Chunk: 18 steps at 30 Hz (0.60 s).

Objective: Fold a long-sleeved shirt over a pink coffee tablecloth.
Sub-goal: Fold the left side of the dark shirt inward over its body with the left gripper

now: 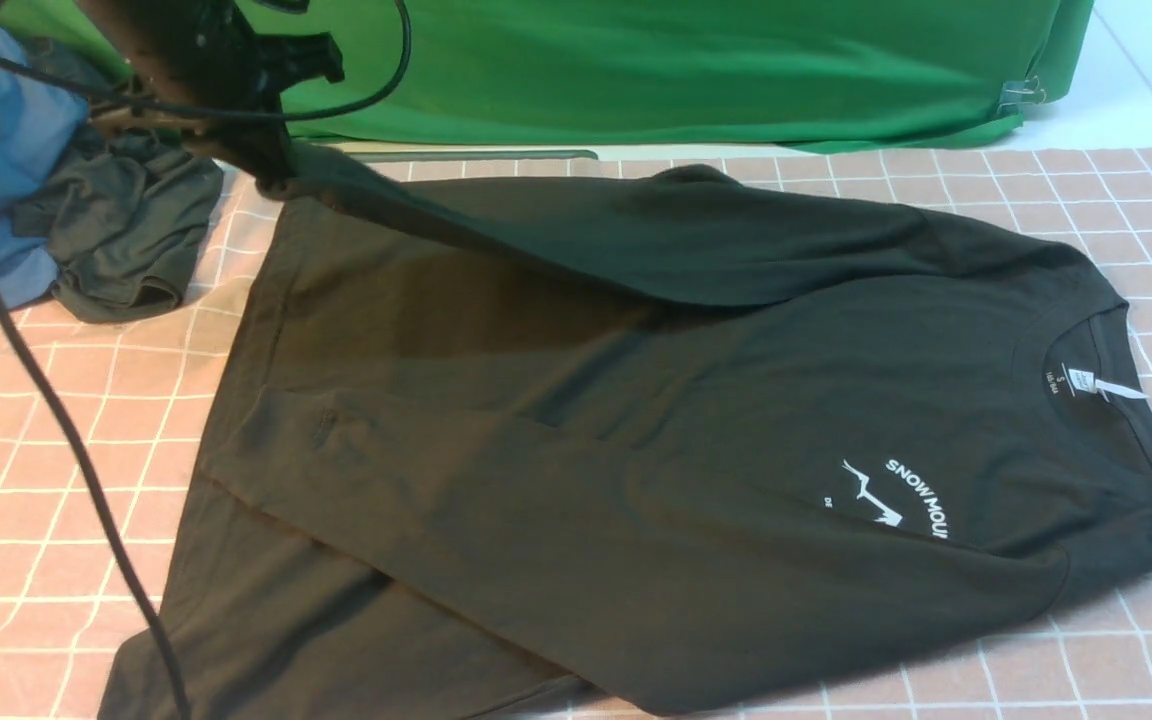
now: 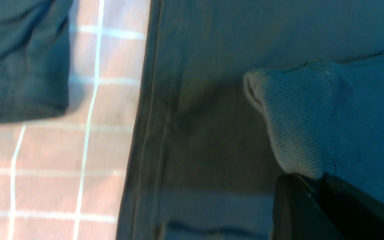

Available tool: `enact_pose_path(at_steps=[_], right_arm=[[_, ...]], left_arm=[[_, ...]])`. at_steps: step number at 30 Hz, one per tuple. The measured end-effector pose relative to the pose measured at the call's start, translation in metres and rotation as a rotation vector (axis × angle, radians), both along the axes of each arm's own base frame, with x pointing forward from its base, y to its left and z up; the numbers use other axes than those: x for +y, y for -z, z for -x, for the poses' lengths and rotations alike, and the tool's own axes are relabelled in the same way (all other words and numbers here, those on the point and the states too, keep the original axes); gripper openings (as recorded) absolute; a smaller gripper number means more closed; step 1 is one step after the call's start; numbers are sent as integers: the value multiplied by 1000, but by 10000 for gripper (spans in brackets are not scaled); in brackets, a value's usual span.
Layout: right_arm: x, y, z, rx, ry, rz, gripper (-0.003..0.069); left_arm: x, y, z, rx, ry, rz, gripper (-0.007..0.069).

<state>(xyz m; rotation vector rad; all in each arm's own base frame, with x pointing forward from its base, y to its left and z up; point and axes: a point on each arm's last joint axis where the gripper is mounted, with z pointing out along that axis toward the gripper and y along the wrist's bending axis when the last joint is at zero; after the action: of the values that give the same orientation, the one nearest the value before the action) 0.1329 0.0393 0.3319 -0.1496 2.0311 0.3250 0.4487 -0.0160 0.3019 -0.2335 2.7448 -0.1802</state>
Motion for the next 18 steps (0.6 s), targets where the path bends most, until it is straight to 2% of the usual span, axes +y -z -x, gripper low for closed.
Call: enact_pose_path(at_steps=[8,15,18], right_arm=[[0,-1,-1,-17,3,-3,91],[0,-1,-1,-17,2,-2,95],[0,-1,-1,-17,2,-2,102]], left_arm=[[0,15,41,128,-1,-2,65],[1,16,83,168,-34,7,65],[2,28,94,224,-45,9,65]])
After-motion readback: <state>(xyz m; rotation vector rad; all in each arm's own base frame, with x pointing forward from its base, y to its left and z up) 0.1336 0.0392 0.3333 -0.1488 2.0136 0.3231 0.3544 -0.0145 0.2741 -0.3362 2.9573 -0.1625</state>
